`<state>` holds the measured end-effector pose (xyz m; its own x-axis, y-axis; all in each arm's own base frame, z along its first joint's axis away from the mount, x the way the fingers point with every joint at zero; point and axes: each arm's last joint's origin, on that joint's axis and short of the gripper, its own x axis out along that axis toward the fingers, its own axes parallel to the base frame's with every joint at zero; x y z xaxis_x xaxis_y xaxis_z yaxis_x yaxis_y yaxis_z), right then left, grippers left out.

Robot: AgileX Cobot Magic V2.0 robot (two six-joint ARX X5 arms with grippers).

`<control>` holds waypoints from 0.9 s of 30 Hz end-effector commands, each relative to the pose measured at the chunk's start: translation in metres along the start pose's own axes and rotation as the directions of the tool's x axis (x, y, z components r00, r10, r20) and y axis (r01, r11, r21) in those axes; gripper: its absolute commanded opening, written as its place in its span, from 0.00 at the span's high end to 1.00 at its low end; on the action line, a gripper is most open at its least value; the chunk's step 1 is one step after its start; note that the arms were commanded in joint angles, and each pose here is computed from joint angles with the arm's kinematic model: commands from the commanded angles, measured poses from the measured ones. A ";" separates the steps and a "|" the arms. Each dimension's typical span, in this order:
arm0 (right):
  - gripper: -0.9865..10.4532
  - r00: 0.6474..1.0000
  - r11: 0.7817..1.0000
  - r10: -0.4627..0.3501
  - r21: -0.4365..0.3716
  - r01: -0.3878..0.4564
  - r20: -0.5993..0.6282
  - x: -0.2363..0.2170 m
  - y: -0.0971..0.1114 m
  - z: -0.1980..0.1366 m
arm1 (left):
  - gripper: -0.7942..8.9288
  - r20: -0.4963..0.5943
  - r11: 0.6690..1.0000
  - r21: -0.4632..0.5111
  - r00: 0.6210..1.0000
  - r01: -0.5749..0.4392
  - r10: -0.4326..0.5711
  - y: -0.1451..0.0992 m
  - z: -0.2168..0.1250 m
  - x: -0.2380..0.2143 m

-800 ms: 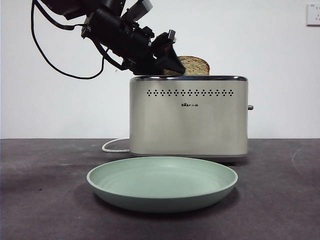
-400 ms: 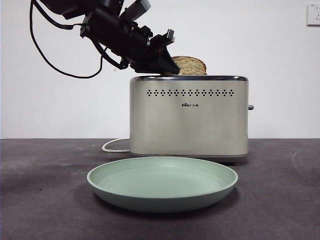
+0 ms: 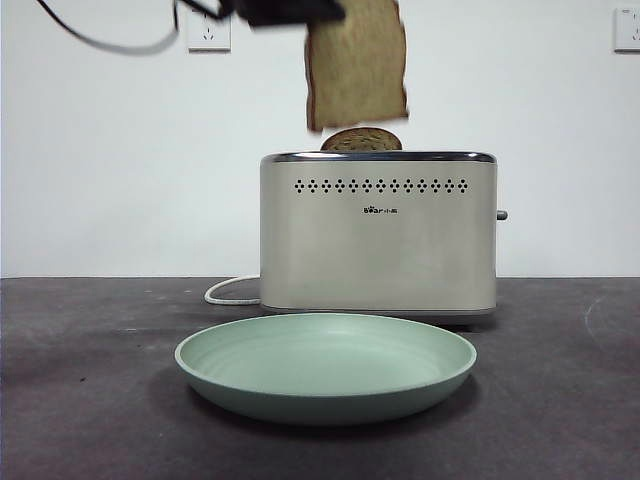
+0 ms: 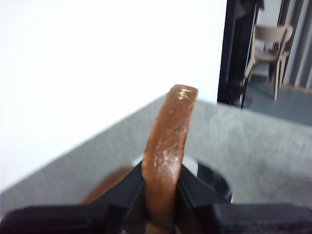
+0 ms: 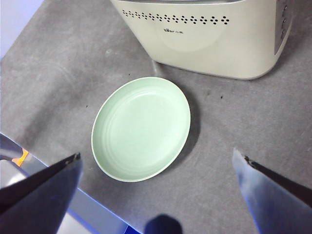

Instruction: Take the bread from the toaster,put the bread on the plate,put the plate on the table

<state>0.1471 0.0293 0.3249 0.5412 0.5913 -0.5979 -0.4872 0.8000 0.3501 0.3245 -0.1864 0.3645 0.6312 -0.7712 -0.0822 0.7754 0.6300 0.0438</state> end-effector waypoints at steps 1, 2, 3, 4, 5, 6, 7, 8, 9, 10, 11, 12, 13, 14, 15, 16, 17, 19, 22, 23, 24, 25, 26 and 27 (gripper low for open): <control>0.45 1.000 1.000 0.003 -0.011 -0.003 0.002 0.000 0.001 0.001 | 0.93 0.017 1.000 0.000 1.000 -0.012 0.012 -0.001 0.014 -0.016; 0.45 1.000 1.000 0.003 -0.011 -0.003 0.002 0.000 0.001 0.001 | 0.93 0.019 1.000 0.001 1.000 -0.016 0.016 -0.003 0.019 -0.023; 0.45 1.000 1.000 0.003 -0.012 -0.003 0.002 0.000 0.001 0.001 | 0.93 0.016 1.000 0.000 1.000 -0.020 0.020 -0.005 0.025 -0.032; 0.45 1.000 1.000 0.003 -0.011 -0.003 0.002 0.000 0.001 0.001 | 0.93 0.011 0.999 -0.003 0.999 -0.032 0.032 -0.006 0.029 -0.038; 0.45 1.000 1.000 0.004 -0.011 -0.004 0.002 0.000 0.001 0.001 | 0.93 0.002 0.999 -0.006 0.999 -0.054 0.054 -0.007 0.034 -0.048; 0.45 1.000 1.000 0.004 -0.011 -0.004 0.002 0.000 0.001 0.001 | 0.93 -0.006 0.997 -0.009 0.997 -0.079 0.079 -0.008 0.039 -0.057; 0.45 1.000 1.000 0.004 -0.012 -0.004 0.003 0.000 0.001 0.001 | 0.93 -0.010 0.995 -0.010 0.995 -0.099 0.099 -0.009 0.042 -0.064; 0.45 1.000 1.000 0.004 -0.012 -0.004 0.003 0.000 0.001 0.001 | 0.93 -0.015 0.992 -0.012 0.992 -0.125 0.125 -0.010 0.047 -0.073; 0.45 1.000 1.000 0.004 -0.012 -0.004 0.004 0.000 0.001 0.001 | 0.92 -0.021 0.989 -0.013 0.989 -0.145 0.145 -0.012 0.051 -0.083; 0.45 1.000 1.000 0.004 -0.012 -0.003 0.006 0.000 0.000 0.001 | 0.92 -0.029 0.988 -0.016 0.988 -0.154 0.154 -0.014 0.054 -0.090; 0.45 1.000 1.000 0.003 -0.010 -0.003 0.011 0.000 0.000 0.002 | 0.92 -0.041 0.985 -0.017 0.984 -0.171 0.171 -0.017 0.057 -0.100; 0.45 1.000 1.000 0.003 -0.006 -0.003 0.017 0.000 0.000 0.003 | 0.92 -0.054 0.982 -0.020 0.981 -0.189 0.188 -0.020 0.059 -0.109; 0.45 1.000 1.000 0.003 0.001 -0.003 0.024 0.001 0.000 0.004 | 0.92 -0.066 0.978 -0.022 0.977 -0.205 0.203 -0.022 0.061 -0.115; 0.45 0.999 1.000 0.003 0.011 -0.003 0.032 0.001 0.000 0.005 | 0.92 -0.081 0.978 -0.025 0.975 -0.208 0.206 -0.026 0.062 -0.123; 0.45 0.999 1.000 0.003 0.019 -0.003 0.039 0.002 -0.001 0.006 | 0.92 -0.097 0.978 -0.029 0.974 -0.207 0.203 -0.029 0.063 -0.131; 0.45 0.999 1.000 0.003 0.023 -0.004 0.043 0.003 -0.002 0.007 | 0.92 -0.108 0.978 -0.032 0.973 -0.208 0.203 -0.032 0.064 -0.136; 0.45 0.999 1.000 0.003 0.022 -0.003 0.043 0.004 -0.002 0.008 | 0.92 -0.119 0.978 -0.031 0.972 -0.207 0.202 -0.034 0.063 -0.142; 0.45 0.999 1.000 0.003 0.027 -0.004 0.036 0.008 -0.005 0.010 | 0.92 -0.132 0.978 -0.027 0.970 -0.207 0.202 -0.040 0.062 -0.155; 0.45 1.000 0.999 0.003 0.044 -0.004 0.008 0.016 -0.010 0.012 | 0.92 -0.126 0.974 -0.036 0.968 -0.223 0.217 -0.049 0.055 -0.173; 0.45 1.000 0.999 0.004 0.053 -0.004 -0.004 0.019 -0.012 0.013 | 0.92 -0.131 0.967 -0.046 0.961 -0.250 0.242 -0.052 0.050 -0.179; 0.45 1.000 0.998 0.005 0.060 -0.004 -0.018 0.023 -0.015 0.013 | 0.92 -0.137 0.960 -0.057 0.955 -0.274 0.264 -0.054 0.046 -0.186; 0.45 1.000 0.998 0.005 0.067 -0.003 -0.030 0.026 -0.017 0.014 | 0.92 -0.143 0.954 -0.069 0.949 -0.292 0.281 -0.057 0.041 -0.191; 0.45 0.999 0.997 0.007 0.073 -0.004 -0.045 0.030 -0.019 0.014 | 0.92 -0.149 0.944 -0.087 0.941 -0.318 0.303 -0.060 0.035 -0.197; 0.45 0.998 0.997 0.009 0.081 -0.004 -0.059 0.035 -0.022 0.015 | 0.92 -0.156 0.935 -0.097 0.933 -0.342 0.325 -0.063 0.028 -0.204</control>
<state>0.1842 0.0328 0.3082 0.5010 0.5879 -0.6352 -0.4330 0.8057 0.4042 0.1525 -0.0746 0.4108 0.8261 -0.5185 -0.2206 0.5326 0.8464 0.0052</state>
